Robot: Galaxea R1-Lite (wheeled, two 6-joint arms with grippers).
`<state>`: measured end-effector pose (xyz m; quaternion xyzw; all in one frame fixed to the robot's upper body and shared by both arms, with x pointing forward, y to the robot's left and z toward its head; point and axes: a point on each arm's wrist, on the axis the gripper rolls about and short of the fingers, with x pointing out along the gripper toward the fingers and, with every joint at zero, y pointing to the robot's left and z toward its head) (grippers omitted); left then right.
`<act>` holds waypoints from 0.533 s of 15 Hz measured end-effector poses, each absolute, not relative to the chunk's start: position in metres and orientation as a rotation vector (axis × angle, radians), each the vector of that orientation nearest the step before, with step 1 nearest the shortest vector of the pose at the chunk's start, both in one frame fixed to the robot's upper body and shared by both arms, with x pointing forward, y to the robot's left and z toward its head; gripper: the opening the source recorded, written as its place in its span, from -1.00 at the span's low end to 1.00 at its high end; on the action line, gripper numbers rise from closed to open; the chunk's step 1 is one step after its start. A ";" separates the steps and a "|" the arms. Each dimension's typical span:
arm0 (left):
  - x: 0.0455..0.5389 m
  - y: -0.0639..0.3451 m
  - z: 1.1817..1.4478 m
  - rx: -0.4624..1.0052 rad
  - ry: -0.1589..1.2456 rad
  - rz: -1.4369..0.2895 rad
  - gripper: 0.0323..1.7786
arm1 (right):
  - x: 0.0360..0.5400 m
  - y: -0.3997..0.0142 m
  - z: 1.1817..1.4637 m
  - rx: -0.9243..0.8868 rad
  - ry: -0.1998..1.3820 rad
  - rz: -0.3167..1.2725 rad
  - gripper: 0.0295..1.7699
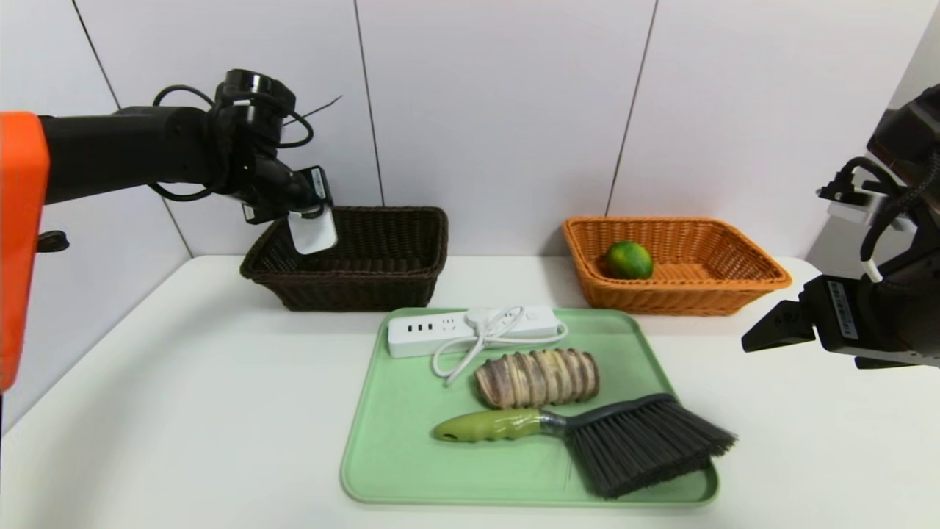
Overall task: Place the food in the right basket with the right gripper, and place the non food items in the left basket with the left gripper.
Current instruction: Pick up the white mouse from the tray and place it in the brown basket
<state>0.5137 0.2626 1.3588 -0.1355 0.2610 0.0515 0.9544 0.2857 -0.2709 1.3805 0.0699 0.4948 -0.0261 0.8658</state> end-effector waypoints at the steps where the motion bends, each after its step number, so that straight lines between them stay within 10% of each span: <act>1: 0.519 0.265 1.352 -0.267 0.540 0.111 0.07 | 0.286 -0.271 1.380 0.146 1.037 -0.056 0.93; 8: 0.533 0.270 1.327 -0.257 0.596 0.135 0.07 | 0.289 -0.270 1.378 0.138 1.043 -0.063 0.93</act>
